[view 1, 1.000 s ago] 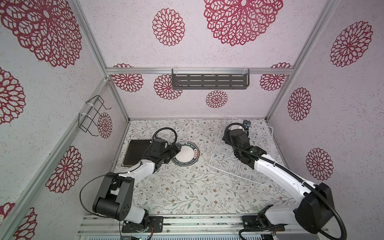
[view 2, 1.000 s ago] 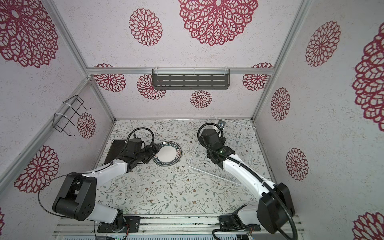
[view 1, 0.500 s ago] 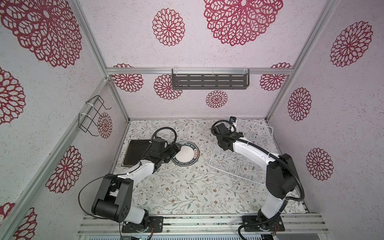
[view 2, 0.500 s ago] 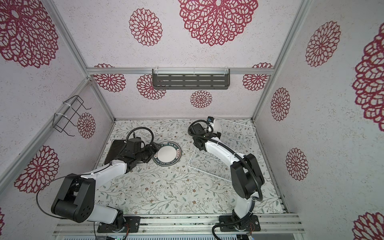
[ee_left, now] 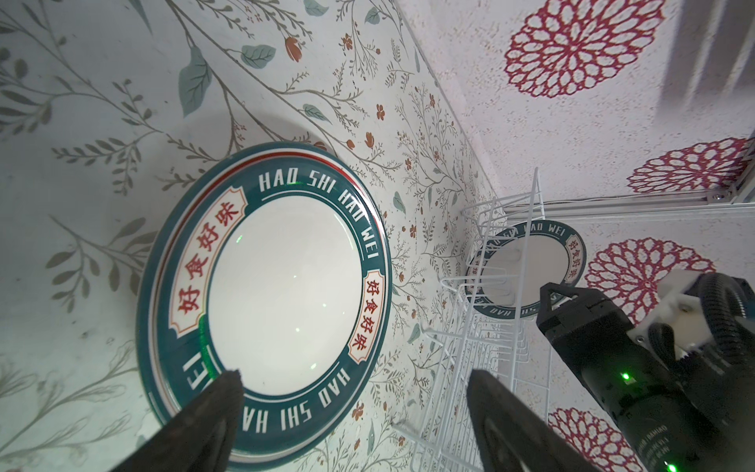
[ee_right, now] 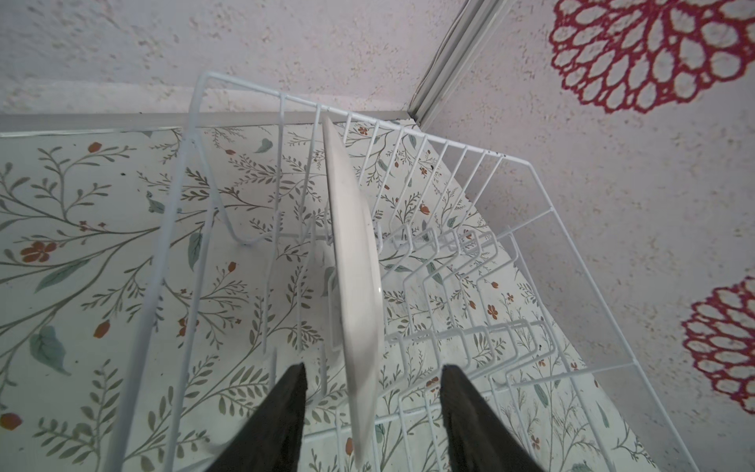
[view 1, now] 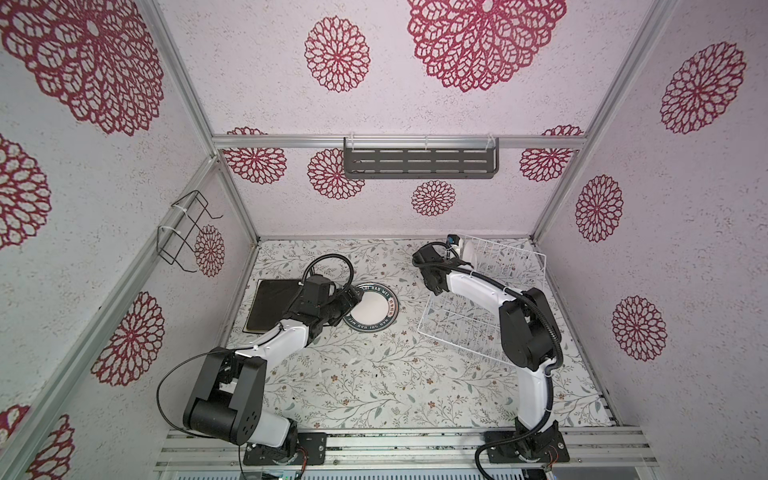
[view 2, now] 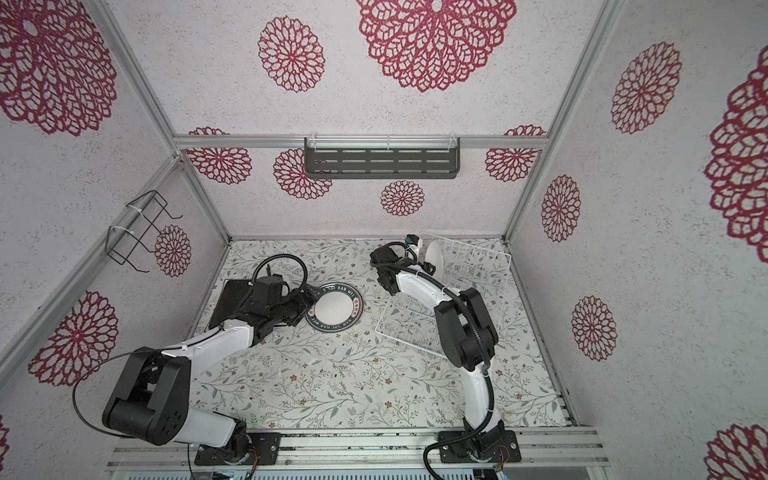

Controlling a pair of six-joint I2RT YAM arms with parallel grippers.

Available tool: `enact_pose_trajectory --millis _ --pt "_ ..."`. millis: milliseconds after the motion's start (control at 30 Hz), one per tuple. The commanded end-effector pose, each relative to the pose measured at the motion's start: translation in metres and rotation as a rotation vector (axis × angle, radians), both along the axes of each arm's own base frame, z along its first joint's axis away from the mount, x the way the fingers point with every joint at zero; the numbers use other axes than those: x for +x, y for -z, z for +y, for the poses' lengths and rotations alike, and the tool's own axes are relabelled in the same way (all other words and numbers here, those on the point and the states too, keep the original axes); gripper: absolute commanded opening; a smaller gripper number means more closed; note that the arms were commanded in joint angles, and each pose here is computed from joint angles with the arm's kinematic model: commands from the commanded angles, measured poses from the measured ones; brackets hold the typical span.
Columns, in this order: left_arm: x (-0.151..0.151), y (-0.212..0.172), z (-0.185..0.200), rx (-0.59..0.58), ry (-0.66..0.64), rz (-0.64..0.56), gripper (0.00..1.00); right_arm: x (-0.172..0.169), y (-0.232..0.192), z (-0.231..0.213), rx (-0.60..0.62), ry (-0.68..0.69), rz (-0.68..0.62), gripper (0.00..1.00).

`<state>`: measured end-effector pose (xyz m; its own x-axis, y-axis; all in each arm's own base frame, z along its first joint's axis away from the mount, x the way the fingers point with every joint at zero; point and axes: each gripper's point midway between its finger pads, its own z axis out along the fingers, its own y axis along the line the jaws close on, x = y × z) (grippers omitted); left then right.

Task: Unload the plates from the dish rack
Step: 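Move the right gripper over the rack toward the remaining green-rimmed plate, then lower the right gripper into the rack and close it on the plate rim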

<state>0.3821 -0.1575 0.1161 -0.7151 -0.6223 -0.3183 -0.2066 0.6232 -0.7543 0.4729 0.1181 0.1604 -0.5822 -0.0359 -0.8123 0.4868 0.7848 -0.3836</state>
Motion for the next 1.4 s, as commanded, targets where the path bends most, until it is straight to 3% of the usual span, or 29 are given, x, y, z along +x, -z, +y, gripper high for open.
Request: enact_pose_trajectory --millis 0,467,1367 --pt "0.001 -0.013 -0.004 -0.012 0.011 -0.043 0.90 0.003 -0.015 -0.013 -0.026 0.050 -0.035 0.52" --pt "-0.003 -0.012 0.000 -0.009 -0.006 -0.028 0.90 0.005 -0.007 -0.023 -0.051 0.077 -0.027 0.44" --pt "-0.005 -0.022 0.000 -0.021 -0.009 -0.050 0.90 0.010 -0.004 -0.024 -0.062 0.074 -0.017 0.14"
